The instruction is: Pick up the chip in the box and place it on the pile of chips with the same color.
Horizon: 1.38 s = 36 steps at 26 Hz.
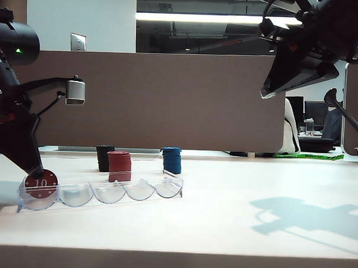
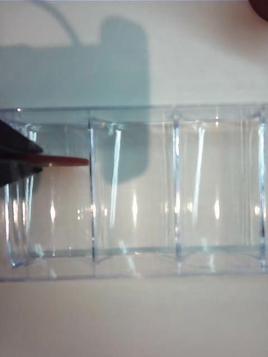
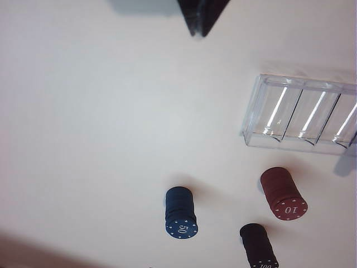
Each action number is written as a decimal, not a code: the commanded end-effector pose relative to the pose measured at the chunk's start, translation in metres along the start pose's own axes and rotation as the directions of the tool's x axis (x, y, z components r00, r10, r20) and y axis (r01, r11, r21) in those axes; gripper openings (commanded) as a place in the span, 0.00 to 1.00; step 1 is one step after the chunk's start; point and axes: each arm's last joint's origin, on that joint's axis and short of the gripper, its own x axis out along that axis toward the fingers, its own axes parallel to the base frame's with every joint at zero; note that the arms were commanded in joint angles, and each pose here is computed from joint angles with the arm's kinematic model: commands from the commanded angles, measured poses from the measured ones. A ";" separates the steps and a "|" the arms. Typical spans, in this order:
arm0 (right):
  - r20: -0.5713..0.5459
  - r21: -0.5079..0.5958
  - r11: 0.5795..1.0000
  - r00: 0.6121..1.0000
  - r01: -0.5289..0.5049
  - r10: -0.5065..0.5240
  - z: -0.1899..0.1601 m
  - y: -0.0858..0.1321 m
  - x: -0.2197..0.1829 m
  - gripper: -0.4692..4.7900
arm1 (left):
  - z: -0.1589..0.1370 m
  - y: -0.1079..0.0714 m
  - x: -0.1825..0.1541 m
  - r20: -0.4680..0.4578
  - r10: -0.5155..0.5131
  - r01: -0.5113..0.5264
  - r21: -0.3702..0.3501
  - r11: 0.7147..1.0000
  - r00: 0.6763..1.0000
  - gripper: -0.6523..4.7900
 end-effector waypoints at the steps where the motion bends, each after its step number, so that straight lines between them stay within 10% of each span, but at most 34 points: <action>1: 0.022 -0.003 1.000 1.000 0.001 -0.001 0.003 0.000 -0.001 0.08 | 0.000 -0.001 0.000 0.005 -0.015 0.015 -0.002 1.000 1.000 0.11; 14: 0.022 -0.003 1.000 1.000 0.001 -0.001 0.003 0.000 -0.001 0.08 | 0.011 -0.007 -0.025 0.129 0.034 -0.036 0.010 0.999 0.991 0.11; 26: 0.021 -0.003 1.000 1.000 0.001 -0.001 0.003 0.000 0.000 0.08 | 0.032 0.005 -0.038 0.418 0.060 0.039 -0.226 0.973 0.907 0.11; 33: 0.010 -0.003 1.000 1.000 0.000 0.000 0.001 0.000 0.004 0.08 | 0.038 0.012 -0.041 0.465 0.125 0.104 -0.435 0.894 0.876 0.11; 36: 0.004 -0.003 1.000 1.000 0.000 0.000 0.000 0.000 0.007 0.08 | 0.039 0.018 -0.040 0.462 0.178 0.134 -0.564 0.815 0.869 0.11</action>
